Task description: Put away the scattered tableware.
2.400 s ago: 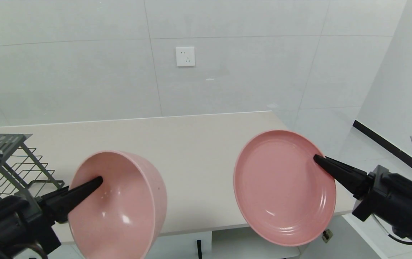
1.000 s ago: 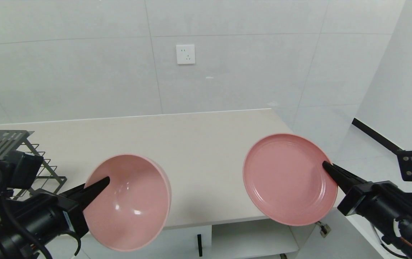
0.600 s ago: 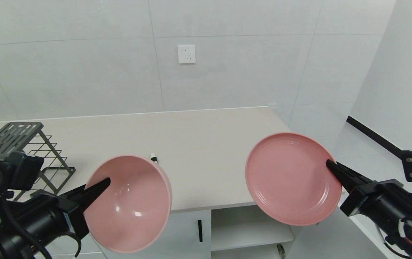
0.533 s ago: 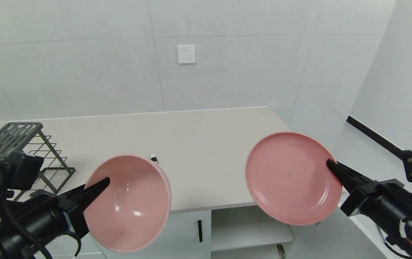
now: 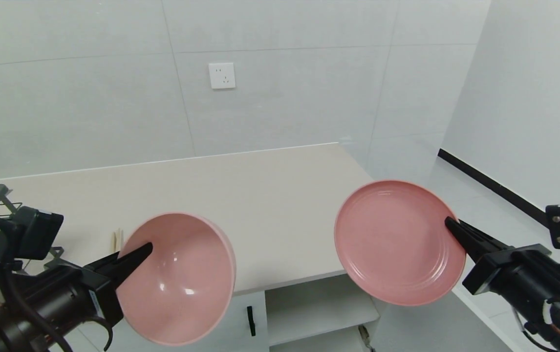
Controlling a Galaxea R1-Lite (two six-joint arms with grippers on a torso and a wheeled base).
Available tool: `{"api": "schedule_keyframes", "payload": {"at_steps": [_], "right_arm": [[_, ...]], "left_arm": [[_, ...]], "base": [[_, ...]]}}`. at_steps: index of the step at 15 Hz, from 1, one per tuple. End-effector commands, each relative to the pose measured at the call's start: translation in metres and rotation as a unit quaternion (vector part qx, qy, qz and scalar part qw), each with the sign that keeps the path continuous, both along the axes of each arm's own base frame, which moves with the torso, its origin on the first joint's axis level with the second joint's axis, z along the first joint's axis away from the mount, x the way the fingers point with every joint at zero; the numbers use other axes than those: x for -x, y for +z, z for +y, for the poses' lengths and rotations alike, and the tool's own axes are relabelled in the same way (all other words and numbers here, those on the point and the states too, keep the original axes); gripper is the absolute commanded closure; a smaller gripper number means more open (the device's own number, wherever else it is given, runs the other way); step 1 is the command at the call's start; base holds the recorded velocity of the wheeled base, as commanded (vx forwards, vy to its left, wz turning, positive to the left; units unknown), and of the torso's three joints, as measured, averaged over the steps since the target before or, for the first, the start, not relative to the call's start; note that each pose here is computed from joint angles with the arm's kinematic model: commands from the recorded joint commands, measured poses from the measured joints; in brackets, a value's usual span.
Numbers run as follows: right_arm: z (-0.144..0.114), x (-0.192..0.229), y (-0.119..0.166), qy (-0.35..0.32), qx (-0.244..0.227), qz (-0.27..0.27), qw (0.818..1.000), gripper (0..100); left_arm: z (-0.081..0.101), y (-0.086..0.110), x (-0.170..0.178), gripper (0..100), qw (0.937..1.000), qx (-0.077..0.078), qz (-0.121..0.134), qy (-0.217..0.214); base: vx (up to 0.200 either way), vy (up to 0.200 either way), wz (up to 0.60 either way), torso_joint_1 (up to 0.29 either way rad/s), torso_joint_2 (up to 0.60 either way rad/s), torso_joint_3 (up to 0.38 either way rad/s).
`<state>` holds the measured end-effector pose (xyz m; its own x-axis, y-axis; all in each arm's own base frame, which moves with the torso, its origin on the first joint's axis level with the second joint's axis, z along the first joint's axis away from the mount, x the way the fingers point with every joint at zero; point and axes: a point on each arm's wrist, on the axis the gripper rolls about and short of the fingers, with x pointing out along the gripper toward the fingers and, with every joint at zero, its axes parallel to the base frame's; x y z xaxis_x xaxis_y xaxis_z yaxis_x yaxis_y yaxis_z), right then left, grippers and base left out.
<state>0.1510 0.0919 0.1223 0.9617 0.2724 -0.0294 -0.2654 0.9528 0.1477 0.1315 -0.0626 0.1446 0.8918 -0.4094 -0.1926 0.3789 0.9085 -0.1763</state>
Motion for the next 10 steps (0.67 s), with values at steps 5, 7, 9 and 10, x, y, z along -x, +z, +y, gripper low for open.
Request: {"api": "schedule_keyframes", "payload": {"at_steps": [5, 7, 9, 10], "right_arm": [[0.0005, -0.0008, -0.0012, -0.001, 0.003, 0.002, 1.000, 100], [0.0004, -0.0006, -0.0008, -0.001, 0.001, 0.001, 1.000, 100], [0.0009, -0.0004, -0.0006, 0.001, 0.000, 0.001, 1.000, 100], [0.0009, -0.0004, -0.0001, 0.001, -0.003, -0.001, 1.000, 100]], "left_arm": [[0.0001, 0.0057, -0.0001, 100, 0.9993, 0.024, -0.028, 0.002], [-0.0001, 0.0038, -0.0005, 100, 0.9995, 0.020, -0.023, 0.002], [-0.0005, 0.0032, -0.0011, 100, 0.9996, 0.020, -0.021, 0.002], [-0.0005, 0.0027, -0.0013, 100, 0.9996, 0.019, -0.019, 0.002]], "base": [[-0.160, 0.000, 0.00, 0.007, 0.01, -0.003], [-0.200, 0.000, 0.00, -0.012, 0.00, 0.005], [-0.100, 0.000, 0.00, 0.001, 0.00, -0.001], [0.000, 0.000, 0.00, 0.000, 0.00, 0.000]]}}
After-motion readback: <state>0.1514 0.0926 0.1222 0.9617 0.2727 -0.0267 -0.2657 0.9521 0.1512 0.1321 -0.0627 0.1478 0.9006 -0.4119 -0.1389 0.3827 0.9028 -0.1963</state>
